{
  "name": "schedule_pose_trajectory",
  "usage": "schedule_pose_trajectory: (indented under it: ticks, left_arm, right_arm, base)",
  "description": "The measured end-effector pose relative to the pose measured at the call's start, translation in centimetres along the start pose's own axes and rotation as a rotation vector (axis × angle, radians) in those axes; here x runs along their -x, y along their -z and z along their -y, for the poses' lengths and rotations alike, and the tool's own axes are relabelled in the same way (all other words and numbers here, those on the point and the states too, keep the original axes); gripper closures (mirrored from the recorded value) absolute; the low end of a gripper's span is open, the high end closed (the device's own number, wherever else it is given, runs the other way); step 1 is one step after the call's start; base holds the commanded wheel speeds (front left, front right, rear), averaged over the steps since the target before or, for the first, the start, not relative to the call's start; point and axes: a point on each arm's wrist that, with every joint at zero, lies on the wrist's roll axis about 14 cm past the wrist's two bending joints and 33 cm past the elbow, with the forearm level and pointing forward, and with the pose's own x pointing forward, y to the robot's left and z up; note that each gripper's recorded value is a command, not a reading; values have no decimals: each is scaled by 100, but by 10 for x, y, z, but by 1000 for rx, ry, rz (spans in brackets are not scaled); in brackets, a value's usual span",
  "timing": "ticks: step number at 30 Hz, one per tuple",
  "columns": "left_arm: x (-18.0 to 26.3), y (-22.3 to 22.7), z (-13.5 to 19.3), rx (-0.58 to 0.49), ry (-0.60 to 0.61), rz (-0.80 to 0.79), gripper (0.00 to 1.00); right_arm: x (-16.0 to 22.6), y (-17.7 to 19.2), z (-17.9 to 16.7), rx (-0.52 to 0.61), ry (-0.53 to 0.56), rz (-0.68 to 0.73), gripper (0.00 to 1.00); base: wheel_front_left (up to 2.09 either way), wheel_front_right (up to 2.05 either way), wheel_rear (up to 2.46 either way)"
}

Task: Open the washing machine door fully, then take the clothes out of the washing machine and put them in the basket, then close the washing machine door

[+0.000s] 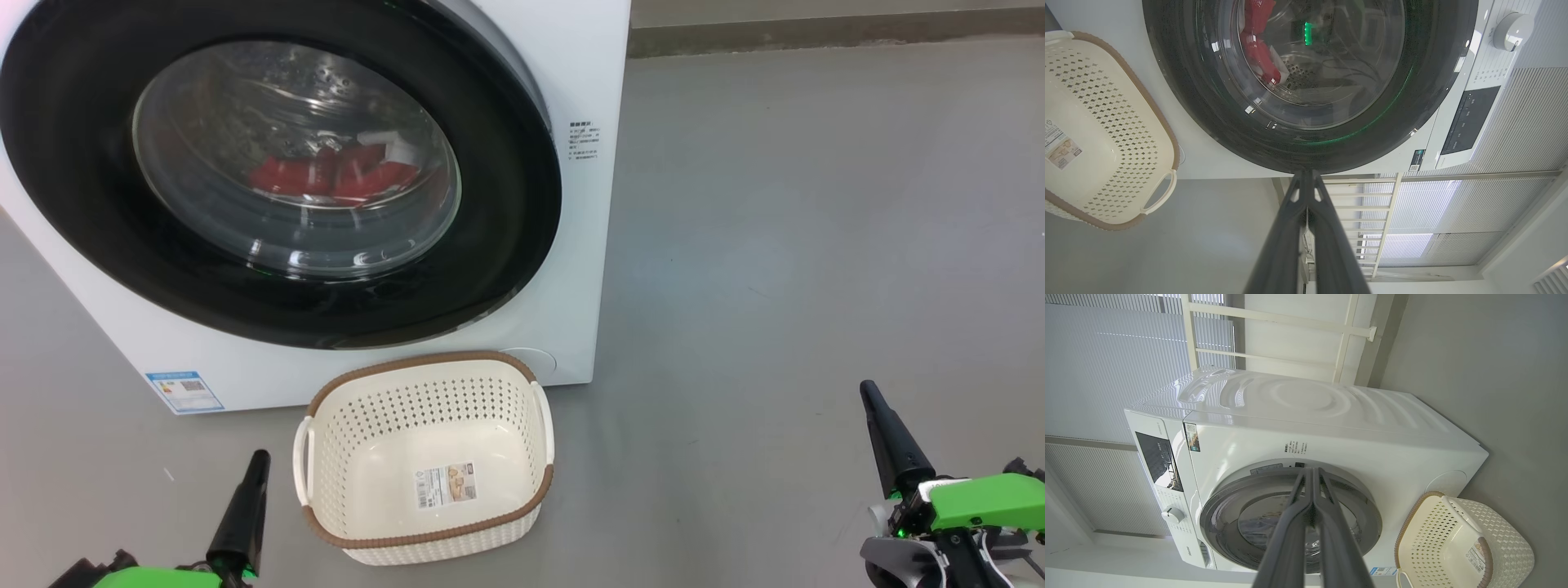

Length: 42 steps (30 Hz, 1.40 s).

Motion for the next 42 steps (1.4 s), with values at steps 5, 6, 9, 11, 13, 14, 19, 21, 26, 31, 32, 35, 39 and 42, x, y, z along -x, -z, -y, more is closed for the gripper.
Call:
schedule_pose_trajectory:
  ticks: [5,6,9,11,13,14,19,21,26,31,32,35,39,42]
  left_arm:
    - [4,2,-12,7,-36,-2,0]
    - [7,3,-19,11,-57,-3,0]
    - [15,6,-36,23,-105,-3,0]
    - [16,6,-36,22,-106,1,0]
    - [16,5,-35,17,-103,5,0]
    - [16,5,-35,11,-101,7,0]
    - [15,3,-31,-41,-94,15,0]
    - [15,3,-30,-74,-92,18,0]
    - [15,1,-27,-155,-85,20,0]
    - [15,0,-25,-225,-81,28,0]
    - [15,-1,-25,-242,-81,27,0]
    - [17,-1,-26,-286,-86,30,0]
    - [18,-3,-26,-348,-87,34,0]
    - [18,-3,-25,-395,-86,36,0]
  right_arm:
    - [4,2,12,-9,35,0,0]
    - [7,4,20,-15,58,-1,0]
    - [17,8,39,-27,115,-5,0]
    - [17,8,40,-25,116,-4,0]
    - [17,8,39,-24,115,-2,0]
    - [17,9,39,-23,114,-2,0]
    - [16,11,39,22,116,-8,0]
    - [16,12,39,45,118,-11,0]
    - [15,12,40,107,121,-16,0]
    - [15,13,40,167,122,-21,0]
    - [15,14,39,179,121,-21,0]
    - [14,15,39,224,120,-27,0]
    - [14,17,39,286,119,-38,0]
    - [14,18,39,327,117,-42,0]
  base:
    - [0,0,0]
    - [0,0,0]
    - [0,0,0]
    - [0,0,0]
    - [0,0,0]
    - [0,0,0]
    - [0,0,0]
    - [0,0,0]
    - [0,0,0]
    - [0,0,0]
    - [0,0,0]
    - [0,0,0]
    - [0,0,0]
    - [0,0,0]
